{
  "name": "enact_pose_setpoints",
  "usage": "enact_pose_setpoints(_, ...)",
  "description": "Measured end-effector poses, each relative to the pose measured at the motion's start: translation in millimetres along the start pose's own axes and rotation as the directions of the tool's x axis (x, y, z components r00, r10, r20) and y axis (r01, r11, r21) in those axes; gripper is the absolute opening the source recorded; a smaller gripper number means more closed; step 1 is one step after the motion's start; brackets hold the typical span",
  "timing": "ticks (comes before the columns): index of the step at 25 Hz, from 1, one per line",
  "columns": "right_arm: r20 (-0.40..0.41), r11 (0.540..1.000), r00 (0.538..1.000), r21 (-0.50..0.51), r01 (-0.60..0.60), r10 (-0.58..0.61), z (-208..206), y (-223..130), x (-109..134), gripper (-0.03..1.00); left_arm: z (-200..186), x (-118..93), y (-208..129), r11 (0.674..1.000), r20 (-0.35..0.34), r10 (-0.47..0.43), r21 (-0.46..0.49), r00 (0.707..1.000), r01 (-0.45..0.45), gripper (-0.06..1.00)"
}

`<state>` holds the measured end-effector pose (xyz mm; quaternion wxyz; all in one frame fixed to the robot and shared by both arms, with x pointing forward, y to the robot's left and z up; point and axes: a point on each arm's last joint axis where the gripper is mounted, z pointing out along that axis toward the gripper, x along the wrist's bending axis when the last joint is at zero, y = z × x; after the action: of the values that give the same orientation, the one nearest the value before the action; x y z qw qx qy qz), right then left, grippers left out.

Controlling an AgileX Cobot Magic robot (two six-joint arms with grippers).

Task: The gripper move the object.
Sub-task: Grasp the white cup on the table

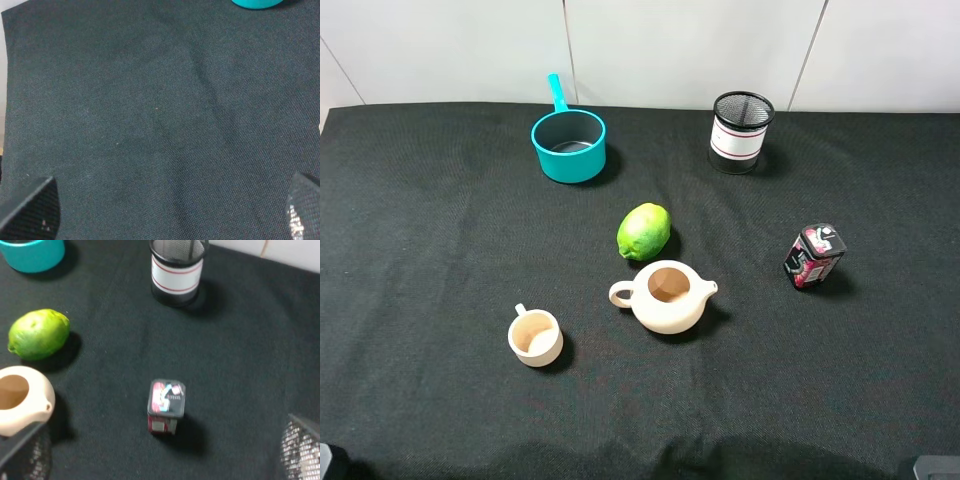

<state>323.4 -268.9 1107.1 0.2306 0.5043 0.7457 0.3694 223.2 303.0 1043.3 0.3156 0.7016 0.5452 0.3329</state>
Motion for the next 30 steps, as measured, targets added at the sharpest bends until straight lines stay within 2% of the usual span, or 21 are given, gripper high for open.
enact_pose_setpoints(5, -0.053, 0.999, 0.998, 0.023, 0.033, -0.032, 11.4, 28.5, -1.8, 0.69, 0.0, 0.0, 0.0, 1.0, 0.0, 0.0, 0.0, 1.0, 0.0, 0.96)
enact_pose_setpoints(13, -0.203, 0.985, 0.973, 0.108, 0.134, -0.11, 46.4, 65.6, 12.5, 0.69, 0.0, 0.0, 0.0, 1.0, 0.0, 0.0, 0.0, 1.0, 0.0, 0.96)
enact_pose_setpoints(22, -0.386, 0.934, 0.902, 0.208, 0.291, -0.195, 91.5, 77.5, 53.8, 0.69, 0.0, 0.0, 0.0, 1.0, 0.0, 0.0, 0.0, 1.0, 0.0, 0.96)
enact_pose_setpoints(30, -0.494, 0.858, 0.821, 0.249, 0.449, -0.286, 119.1, 69.8, 95.0, 0.69, 0.0, 0.0, 0.0, 1.0, 0.0, 0.0, 0.0, 1.0, 0.0, 0.96)
